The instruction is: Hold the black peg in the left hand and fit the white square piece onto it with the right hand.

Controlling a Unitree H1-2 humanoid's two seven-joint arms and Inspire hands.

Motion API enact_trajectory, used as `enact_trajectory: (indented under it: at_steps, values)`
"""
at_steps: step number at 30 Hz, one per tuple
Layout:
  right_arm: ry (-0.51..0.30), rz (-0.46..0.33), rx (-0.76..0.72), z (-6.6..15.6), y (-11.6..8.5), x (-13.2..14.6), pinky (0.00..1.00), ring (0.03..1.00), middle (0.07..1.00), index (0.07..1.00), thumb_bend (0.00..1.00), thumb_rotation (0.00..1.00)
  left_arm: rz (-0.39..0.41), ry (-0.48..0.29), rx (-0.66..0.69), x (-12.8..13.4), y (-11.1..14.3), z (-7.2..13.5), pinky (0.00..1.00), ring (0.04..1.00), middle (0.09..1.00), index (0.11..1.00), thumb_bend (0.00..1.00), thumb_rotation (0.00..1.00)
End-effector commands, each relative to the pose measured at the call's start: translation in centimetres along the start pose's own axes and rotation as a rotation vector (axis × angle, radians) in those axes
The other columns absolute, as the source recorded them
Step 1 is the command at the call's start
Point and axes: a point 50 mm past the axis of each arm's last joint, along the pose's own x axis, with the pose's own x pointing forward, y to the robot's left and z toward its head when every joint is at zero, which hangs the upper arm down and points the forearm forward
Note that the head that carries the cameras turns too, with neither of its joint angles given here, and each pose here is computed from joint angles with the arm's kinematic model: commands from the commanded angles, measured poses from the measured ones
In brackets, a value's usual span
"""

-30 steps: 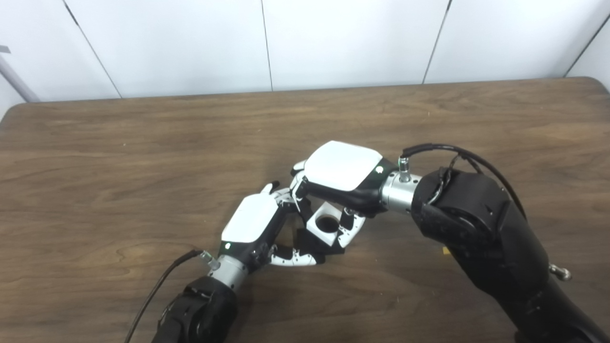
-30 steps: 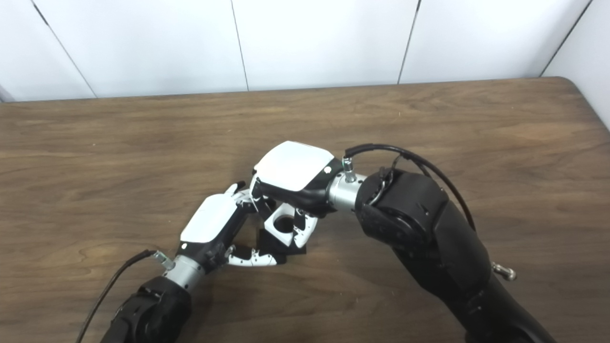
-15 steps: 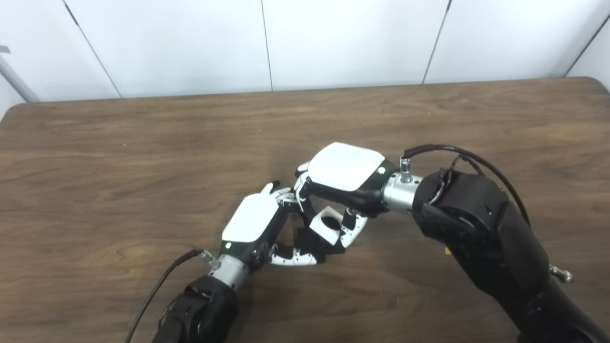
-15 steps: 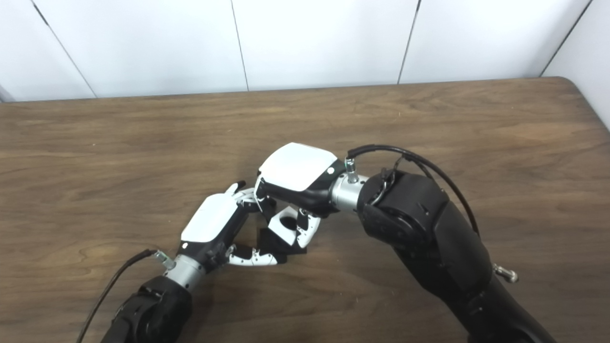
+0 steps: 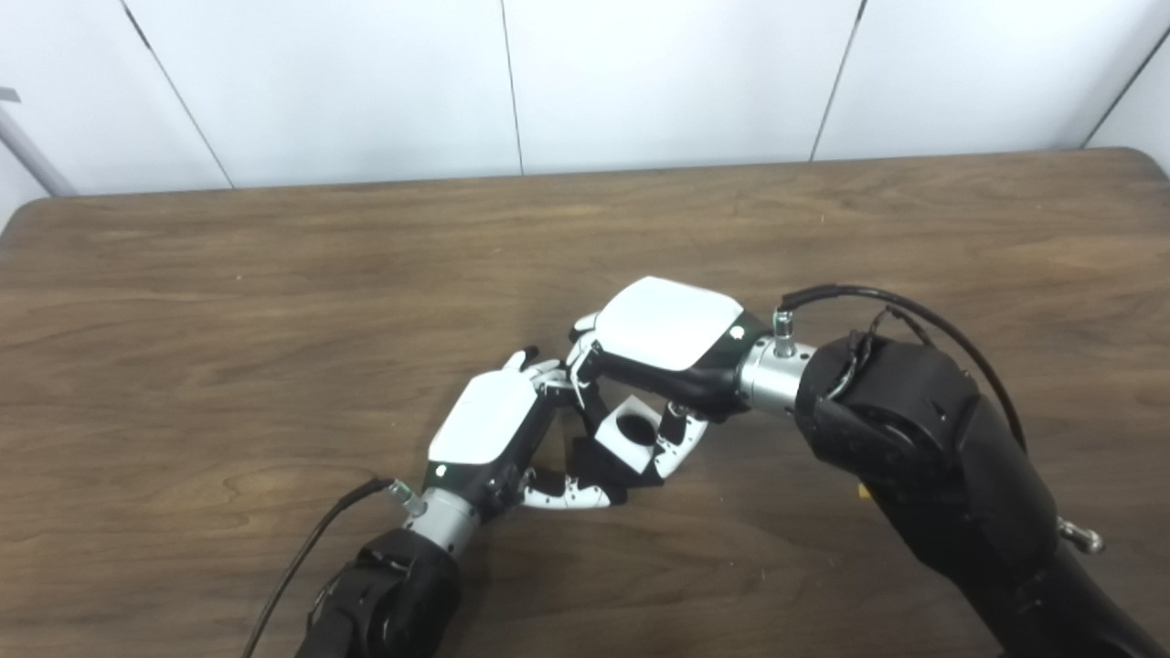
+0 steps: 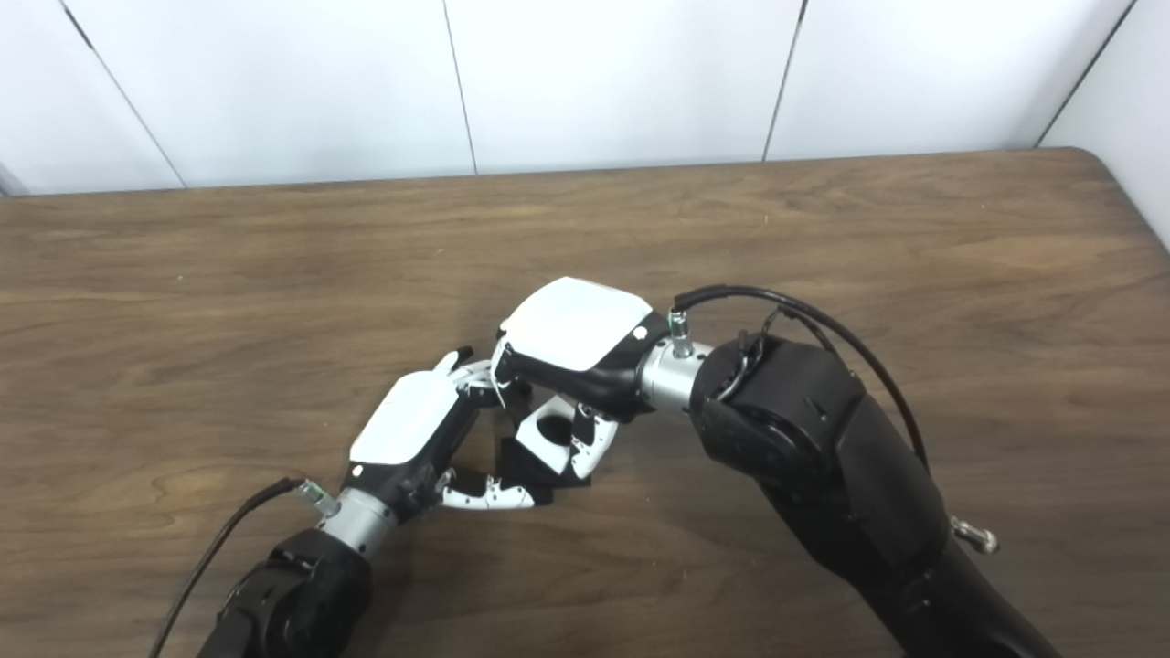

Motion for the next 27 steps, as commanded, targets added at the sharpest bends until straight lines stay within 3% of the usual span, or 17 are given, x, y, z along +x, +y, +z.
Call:
enact_trajectory:
  at_steps: [1,18,19,20,22,27]
  values:
    - [-0.015,-0.061,-0.022,0.25,-1.37,-0.21,0.83,0.881,0.766,0.484,0.52,0.14,-0.07,0.009,0.002,0.05,-0.87,0.11,1.0,0.868,0.766,0.485,0.52,0.05]
    - [0.019,-0.023,-0.053,0.07,-1.31,-0.35,0.82,0.891,0.774,0.491,0.52,0.15,-0.07,0.007,0.005,0.15,-0.84,0.22,1.0,0.87,0.765,0.485,0.52,0.05]
    - [0.019,-0.022,-0.051,0.07,-1.29,-0.35,0.82,0.891,0.776,0.541,0.72,0.2,-0.071,0.008,0.005,0.15,-0.81,0.22,1.0,0.871,0.766,0.485,0.52,0.05]
    - [0.019,-0.021,-0.047,0.07,-1.27,-0.35,0.82,0.892,0.781,0.579,0.85,0.23,-0.072,0.009,0.005,0.15,-0.8,0.23,1.0,0.871,0.766,0.485,0.52,0.05]
    - [0.023,-0.015,-0.034,0.11,-1.29,-0.39,0.83,0.898,0.794,0.614,0.93,0.27,-0.072,0.009,0.006,0.13,-0.78,0.24,1.0,0.871,0.766,0.485,0.52,0.05]
    - [0.028,-0.009,-0.019,0.14,-1.41,-0.52,0.85,0.909,0.831,0.651,0.99,0.31,-0.071,0.007,0.006,0.12,-0.83,0.19,1.0,0.87,0.765,0.485,0.52,0.05]
